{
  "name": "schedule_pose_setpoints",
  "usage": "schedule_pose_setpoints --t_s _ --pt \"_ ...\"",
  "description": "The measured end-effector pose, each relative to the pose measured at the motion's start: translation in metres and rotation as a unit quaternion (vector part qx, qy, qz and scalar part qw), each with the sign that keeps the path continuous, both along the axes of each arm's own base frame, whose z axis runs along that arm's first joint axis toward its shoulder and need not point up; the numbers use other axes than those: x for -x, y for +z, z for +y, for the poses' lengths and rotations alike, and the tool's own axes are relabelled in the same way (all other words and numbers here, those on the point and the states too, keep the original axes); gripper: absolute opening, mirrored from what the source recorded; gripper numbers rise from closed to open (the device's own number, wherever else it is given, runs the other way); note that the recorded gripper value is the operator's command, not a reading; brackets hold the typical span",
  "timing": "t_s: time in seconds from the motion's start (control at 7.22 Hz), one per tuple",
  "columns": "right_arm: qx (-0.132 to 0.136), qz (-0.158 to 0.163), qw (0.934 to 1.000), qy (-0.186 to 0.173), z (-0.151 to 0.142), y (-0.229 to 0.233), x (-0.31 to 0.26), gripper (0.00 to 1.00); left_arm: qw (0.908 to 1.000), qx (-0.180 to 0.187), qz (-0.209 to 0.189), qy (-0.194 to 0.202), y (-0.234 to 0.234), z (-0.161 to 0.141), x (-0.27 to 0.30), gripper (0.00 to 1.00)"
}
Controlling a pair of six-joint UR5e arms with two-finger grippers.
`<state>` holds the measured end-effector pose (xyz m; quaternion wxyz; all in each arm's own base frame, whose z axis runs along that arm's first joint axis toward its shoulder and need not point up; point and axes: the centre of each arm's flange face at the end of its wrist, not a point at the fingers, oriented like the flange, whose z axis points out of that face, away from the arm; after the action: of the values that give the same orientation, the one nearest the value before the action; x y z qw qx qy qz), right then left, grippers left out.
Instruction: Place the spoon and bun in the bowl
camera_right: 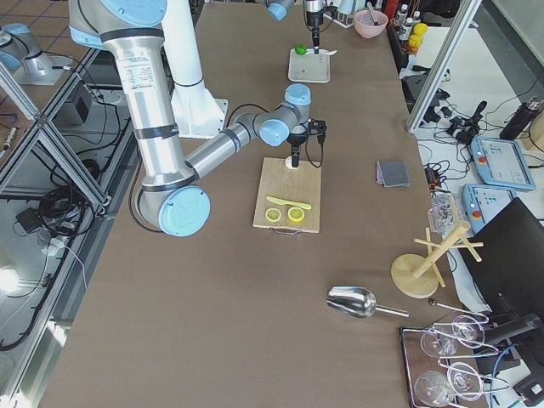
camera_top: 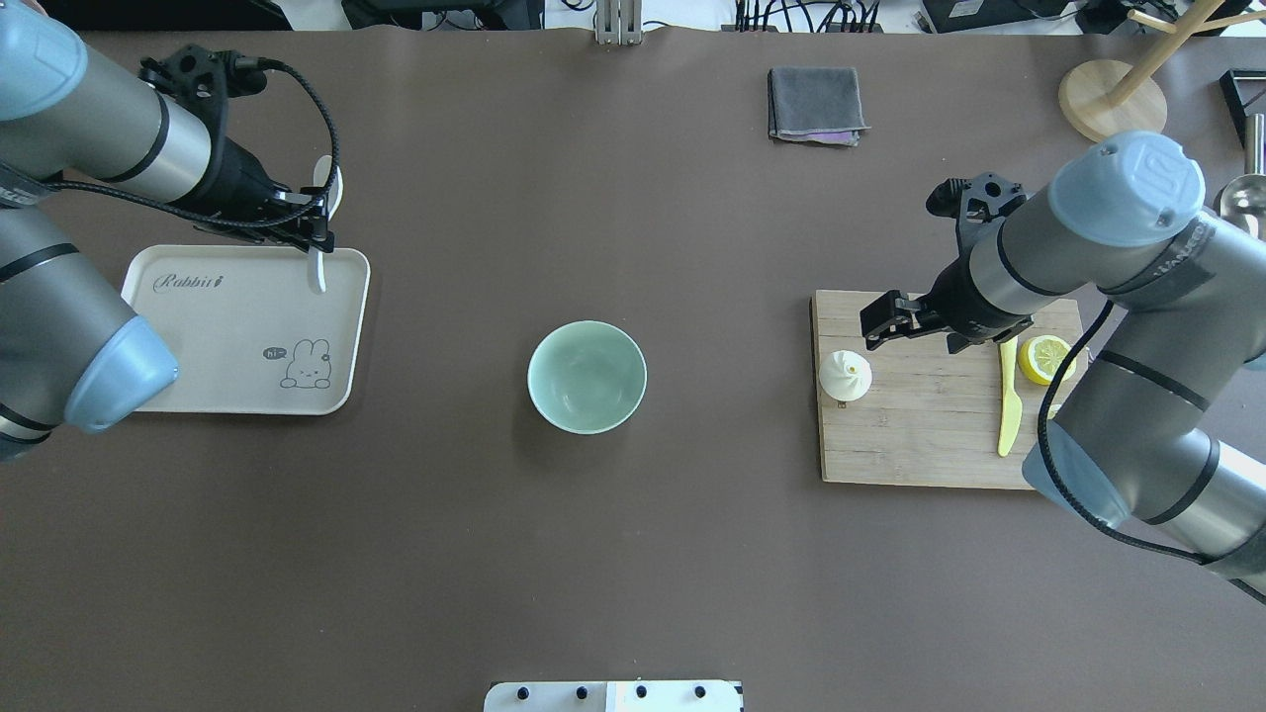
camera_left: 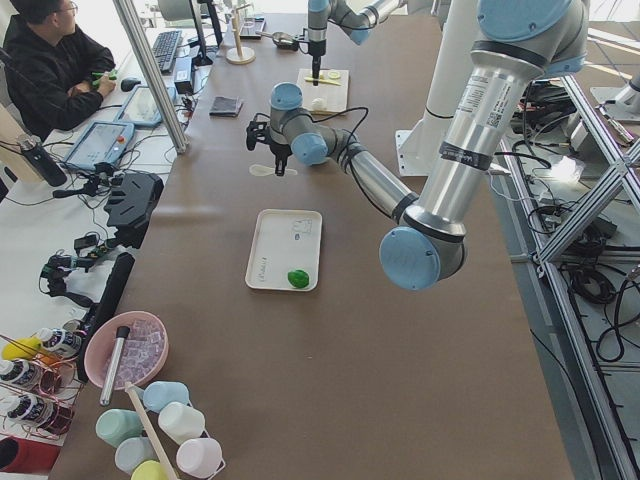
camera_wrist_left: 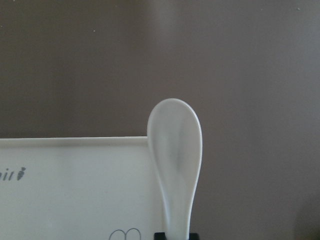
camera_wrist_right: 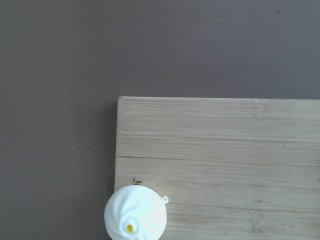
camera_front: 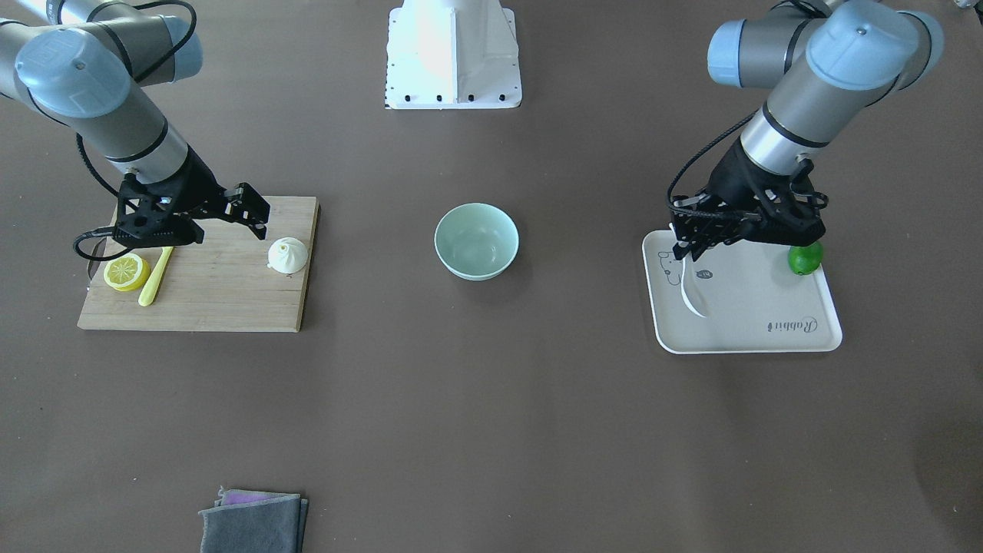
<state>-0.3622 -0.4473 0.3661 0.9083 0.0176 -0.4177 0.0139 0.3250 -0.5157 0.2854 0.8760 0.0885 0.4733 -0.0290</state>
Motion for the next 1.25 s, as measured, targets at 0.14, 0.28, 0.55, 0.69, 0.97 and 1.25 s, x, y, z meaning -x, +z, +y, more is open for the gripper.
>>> schedule_pose_setpoints --t_s 0.14,0.28,0.55,0.69,0.97,1.25 --pt "0.003 0.006 1.0000 -0.004 0.010 0.000 0.020 0.97 1.0000 -0.008 -0.003 0.000 -0.019 0.014 -0.038 0.00" --pt "0.006 0.009 0.9999 -0.007 0.015 0.001 0.033 0.93 0.9999 -0.014 -0.007 0.001 -0.032 0.032 -0.076 0.00" --pt "-0.002 0.011 0.9999 -0.003 0.015 -0.005 0.043 0.92 0.9995 -0.024 -0.018 -0.001 -0.042 0.055 -0.122 0.00" --pt "-0.010 0.017 0.9998 0.004 0.010 -0.007 0.049 0.92 0.9994 -0.026 -0.022 -0.001 -0.041 0.058 -0.131 0.00" --pt "-0.013 0.028 0.9994 0.011 -0.004 -0.006 0.066 0.51 0.9994 -0.030 -0.019 0.006 -0.049 0.067 -0.144 0.00" --pt "-0.010 0.033 0.9993 0.012 -0.007 -0.002 0.070 0.15 0.9996 -0.027 -0.003 0.011 -0.073 0.077 -0.156 0.00"
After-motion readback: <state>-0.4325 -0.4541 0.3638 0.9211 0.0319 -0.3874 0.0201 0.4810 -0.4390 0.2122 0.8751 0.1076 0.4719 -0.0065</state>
